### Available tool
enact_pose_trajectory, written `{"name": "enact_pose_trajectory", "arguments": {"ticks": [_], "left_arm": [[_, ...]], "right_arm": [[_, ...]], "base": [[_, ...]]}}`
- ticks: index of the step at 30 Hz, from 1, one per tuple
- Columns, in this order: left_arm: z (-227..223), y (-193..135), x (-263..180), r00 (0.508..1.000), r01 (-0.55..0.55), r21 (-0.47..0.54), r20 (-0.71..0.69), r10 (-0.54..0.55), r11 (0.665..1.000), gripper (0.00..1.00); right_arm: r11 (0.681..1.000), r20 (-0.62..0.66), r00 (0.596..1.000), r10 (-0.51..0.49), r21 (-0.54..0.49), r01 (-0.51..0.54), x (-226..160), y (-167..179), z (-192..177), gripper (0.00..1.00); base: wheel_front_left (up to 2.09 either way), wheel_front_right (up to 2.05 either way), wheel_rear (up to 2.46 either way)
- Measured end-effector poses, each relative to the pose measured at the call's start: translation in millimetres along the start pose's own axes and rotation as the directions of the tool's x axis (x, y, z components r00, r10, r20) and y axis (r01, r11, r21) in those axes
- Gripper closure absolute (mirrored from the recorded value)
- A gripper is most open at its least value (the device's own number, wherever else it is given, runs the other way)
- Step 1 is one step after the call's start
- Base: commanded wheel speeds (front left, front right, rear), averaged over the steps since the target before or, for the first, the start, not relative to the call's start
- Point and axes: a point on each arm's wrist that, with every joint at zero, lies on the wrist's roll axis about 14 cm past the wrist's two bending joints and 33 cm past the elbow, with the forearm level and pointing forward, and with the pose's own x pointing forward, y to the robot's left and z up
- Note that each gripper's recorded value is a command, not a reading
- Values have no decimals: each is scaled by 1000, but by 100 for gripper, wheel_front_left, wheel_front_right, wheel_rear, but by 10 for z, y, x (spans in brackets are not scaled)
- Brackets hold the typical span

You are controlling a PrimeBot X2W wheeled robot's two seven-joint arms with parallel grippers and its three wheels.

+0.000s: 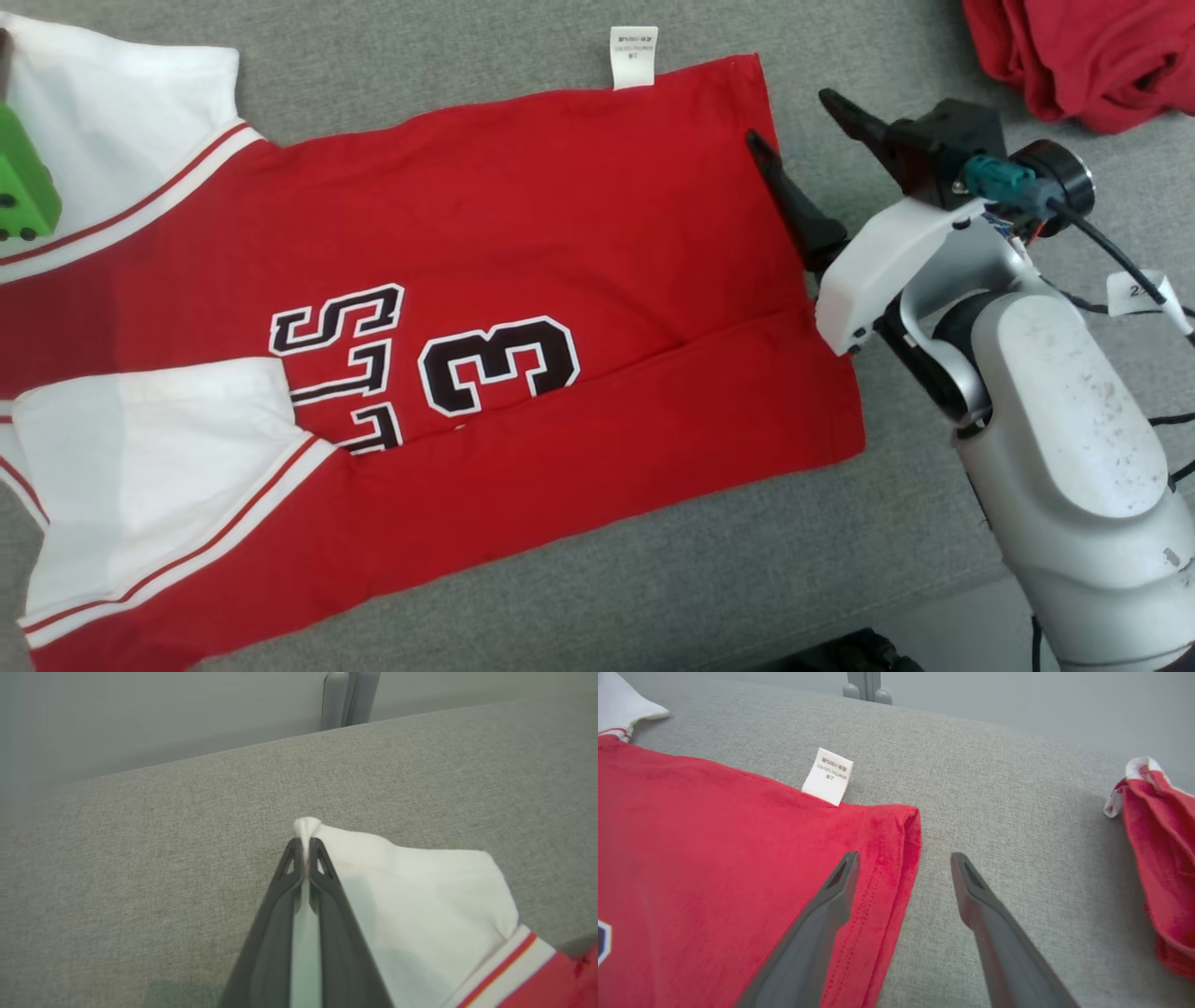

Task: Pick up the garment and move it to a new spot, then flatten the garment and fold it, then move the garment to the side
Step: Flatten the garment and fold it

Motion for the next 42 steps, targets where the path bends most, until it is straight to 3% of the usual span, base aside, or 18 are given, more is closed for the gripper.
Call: {"name": "enact_pose_trajectory", "arguments": {"ticks": [17,18,19,21,22,23,34,42], "left_arm": [[130,-2,-467,985,19,-30,170,-14,999,100],[121,0,-483,985,18,-31,173,-13,999,100],[115,2,-497,985,17,-32,175,-12,999,100],[102,8,-522,984,15,-33,175,-9,999,100],[108,10,-536,984,13,-35,181,-7,999,100],[116,10,-549,982,12,-37,187,-5,999,100],[227,-47,-751,961,38,-64,275,-19,997,100],[-15,-101,-1187,943,37,-123,333,6,992,100]], "right_arm": [[994,-153,985,74,-67,-85,492,102,-74,0],[994,-162,984,80,-63,-92,515,121,-89,7],[993,-167,982,85,-60,-97,534,137,-98,45],[992,-175,980,92,-65,-105,556,153,-108,81],[992,-178,980,93,-68,-107,562,153,-105,95],[992,-180,979,94,-69,-108,560,154,-104,100],[990,-46,994,101,-93,-105,445,158,198,100],[988,82,986,142,-77,-136,33,320,252,100]], "base": [[0,0,0],[0,0,0],[0,0,0],[0,0,0],[0,0,0],[0,0,0],[0,0,0],[0,0,0]]}}
